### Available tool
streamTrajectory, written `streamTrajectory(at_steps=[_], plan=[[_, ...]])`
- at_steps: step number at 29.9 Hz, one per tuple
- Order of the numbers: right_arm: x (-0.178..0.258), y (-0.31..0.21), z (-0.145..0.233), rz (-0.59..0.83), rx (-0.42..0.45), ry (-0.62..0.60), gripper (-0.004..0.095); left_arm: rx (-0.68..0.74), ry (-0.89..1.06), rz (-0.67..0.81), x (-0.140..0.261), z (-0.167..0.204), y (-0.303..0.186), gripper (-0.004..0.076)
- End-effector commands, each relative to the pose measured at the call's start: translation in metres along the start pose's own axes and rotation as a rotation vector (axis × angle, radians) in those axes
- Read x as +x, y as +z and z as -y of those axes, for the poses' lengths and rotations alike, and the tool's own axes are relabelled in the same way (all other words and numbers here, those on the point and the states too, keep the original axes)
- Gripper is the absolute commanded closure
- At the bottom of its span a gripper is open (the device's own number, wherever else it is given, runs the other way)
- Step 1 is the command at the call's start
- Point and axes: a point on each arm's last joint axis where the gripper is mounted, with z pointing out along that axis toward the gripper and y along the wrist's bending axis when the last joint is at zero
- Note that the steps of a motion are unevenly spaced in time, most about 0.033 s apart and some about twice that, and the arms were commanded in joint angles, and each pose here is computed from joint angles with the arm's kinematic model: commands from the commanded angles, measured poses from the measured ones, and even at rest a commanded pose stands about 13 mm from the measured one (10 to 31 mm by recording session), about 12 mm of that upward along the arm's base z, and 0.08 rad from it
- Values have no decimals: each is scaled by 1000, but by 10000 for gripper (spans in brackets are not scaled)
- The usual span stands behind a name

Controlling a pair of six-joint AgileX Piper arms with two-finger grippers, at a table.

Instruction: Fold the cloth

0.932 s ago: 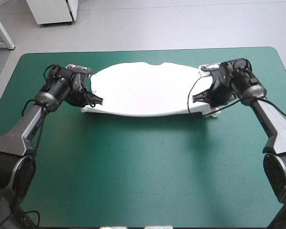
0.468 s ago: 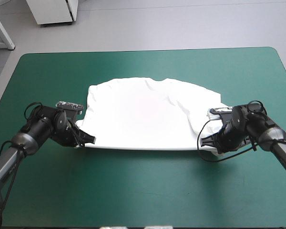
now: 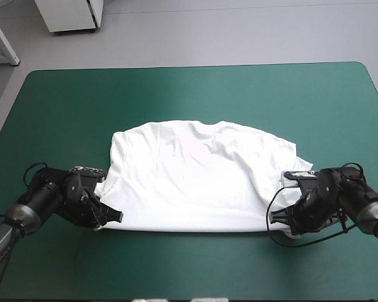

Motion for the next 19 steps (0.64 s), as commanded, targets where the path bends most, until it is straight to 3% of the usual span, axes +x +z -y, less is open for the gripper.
streamTrajectory(at_steps=[1,4,8,11,16,19], plan=[[0,-10,-2,30,-14,-10,878,-1,7,14,2,1,-10,720],[0,-11,-2,20,-17,-10,739,22,-6,14,1,3,-11,611],[-2,-21,-6,12,-40,-9,480,46,-13,7,-2,6,-21,335],[-10,-40,-11,71,-62,-19,365,52,15,17,-9,7,-35,185],[-19,-94,-14,251,-26,-35,348,37,31,99,-24,7,-67,206],[-19,-114,-8,262,68,-51,349,21,39,151,-32,6,-83,243]])
